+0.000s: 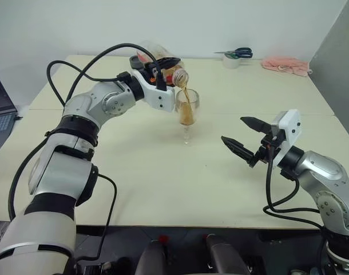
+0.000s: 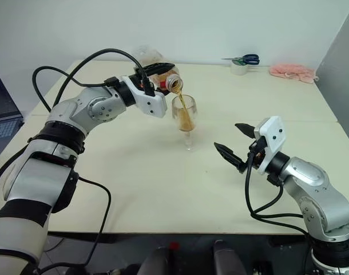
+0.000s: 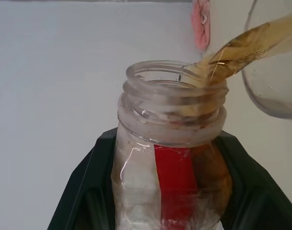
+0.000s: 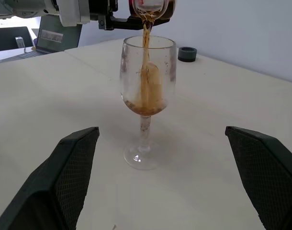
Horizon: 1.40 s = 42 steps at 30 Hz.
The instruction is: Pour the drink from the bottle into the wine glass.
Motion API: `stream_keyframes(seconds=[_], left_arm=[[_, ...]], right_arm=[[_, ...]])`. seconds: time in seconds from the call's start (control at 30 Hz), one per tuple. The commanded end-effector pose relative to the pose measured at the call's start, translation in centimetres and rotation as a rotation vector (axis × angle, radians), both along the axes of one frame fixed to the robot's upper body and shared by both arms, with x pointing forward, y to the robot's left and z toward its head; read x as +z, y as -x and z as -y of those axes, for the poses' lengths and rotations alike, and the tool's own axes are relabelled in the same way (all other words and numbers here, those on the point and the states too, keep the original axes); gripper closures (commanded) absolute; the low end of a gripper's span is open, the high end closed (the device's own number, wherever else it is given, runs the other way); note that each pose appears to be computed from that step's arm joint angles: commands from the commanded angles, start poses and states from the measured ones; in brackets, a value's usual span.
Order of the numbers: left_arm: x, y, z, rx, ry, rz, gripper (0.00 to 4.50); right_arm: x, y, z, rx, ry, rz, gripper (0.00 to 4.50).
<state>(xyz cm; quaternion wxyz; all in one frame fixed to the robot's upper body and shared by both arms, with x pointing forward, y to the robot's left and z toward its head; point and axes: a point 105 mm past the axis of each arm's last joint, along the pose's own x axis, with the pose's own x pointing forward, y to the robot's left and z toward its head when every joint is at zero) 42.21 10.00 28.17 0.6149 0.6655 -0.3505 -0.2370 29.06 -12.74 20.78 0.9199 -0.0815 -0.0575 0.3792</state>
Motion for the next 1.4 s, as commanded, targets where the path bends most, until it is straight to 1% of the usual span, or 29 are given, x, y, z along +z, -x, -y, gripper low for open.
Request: stream_keyframes(seconds=[0.03,0.53,0.67,0.97,1.4], left_arm=[[2.2,0.3,0.1,-0.012,0.026,0.059,2.36],[2.1,0.0,0.1,0.002,-0.004,0.07,2.36],[2.3,0.1,0.5,-0.009,-0.006,0.078,2.36],[2.2,0.2,-0.2,-0.003,-0.011,0.081,2.36],[2.5,0.2,-0.1,-0.002,-0.005,0.082,2.36]], right_arm=[[1.2,0.1,-0.1,0.007,0.003,0.06,0.0],[1.6,-0.5,-0.2,0.01,0.013,0.085,0.0],[1.2,-0.7,-0.4,0.015,0.026,0.082,0.0],[1.3,-1.1,-0.5,0.033,0.035,0.089,0.0],[1.1,-1.6,-0.7,0.042,0.05,0.088,0.0]])
